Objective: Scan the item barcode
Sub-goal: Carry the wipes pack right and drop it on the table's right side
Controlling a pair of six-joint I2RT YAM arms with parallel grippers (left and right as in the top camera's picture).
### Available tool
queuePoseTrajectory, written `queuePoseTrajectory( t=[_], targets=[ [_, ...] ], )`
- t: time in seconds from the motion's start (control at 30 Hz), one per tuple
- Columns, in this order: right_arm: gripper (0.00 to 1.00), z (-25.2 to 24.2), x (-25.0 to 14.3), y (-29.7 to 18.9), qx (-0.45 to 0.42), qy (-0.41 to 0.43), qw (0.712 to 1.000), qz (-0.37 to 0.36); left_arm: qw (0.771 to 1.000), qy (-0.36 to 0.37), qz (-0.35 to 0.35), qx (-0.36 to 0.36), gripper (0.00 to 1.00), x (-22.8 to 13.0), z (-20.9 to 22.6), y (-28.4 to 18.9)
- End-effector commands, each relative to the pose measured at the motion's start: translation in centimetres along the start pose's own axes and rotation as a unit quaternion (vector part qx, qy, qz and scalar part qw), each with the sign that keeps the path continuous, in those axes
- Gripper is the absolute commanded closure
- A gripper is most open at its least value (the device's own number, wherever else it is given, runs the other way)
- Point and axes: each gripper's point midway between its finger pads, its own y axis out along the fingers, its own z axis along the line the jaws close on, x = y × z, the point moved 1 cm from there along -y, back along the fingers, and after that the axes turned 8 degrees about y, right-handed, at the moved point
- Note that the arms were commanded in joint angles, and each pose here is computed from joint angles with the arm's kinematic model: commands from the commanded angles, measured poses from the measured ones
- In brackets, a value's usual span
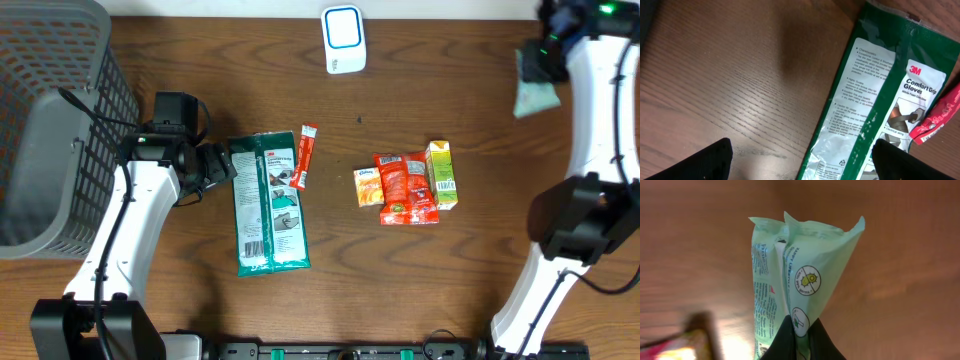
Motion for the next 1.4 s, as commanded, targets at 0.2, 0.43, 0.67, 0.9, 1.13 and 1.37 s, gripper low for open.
queuePoseTrajectory(
  t=[0.2, 0.43, 0.67, 0.9, 1.13, 1.37],
  targets=[
    [0.96, -7.4, -4.7, 8.1, -0.005, 0.107, 0.985, 0.137, 1.000, 0.003, -0.005, 0.006, 0.10, 0.3, 0.2, -0.2],
    [0.64, -9.4, -7.0, 12.6, -0.012, 0.128, 0.974, 0.188, 1.000, 0.003, -0.005, 0.006, 0.10, 0.3, 0.2, -0.2],
    [0.10, -11.4, -7.3, 12.7, -0.037, 0.136, 0.972, 0.190, 1.000, 0.003, -0.005, 0.006, 0.10, 0.3, 0.2, -0.2],
    [0.17, -9.2, -6.2, 11.2, 0.035, 0.157, 0.970, 0.181, 1.000, 0.003, -0.005, 0.006, 0.10, 0.3, 0.2, -0.2],
    [0.36, -1.2, -4.3, 6.2, 0.261, 0.118, 0.944, 0.165, 1.000, 0.003, -0.005, 0.006, 0.10, 0.3, 0.2, -0.2],
    [0.47, 5.9, -4.0, -0.6, 0.340, 0.037, 0.930, 0.139, 1.000, 0.003, -0.005, 0.006, 0.10, 0.3, 0.2, -0.2]
  ],
)
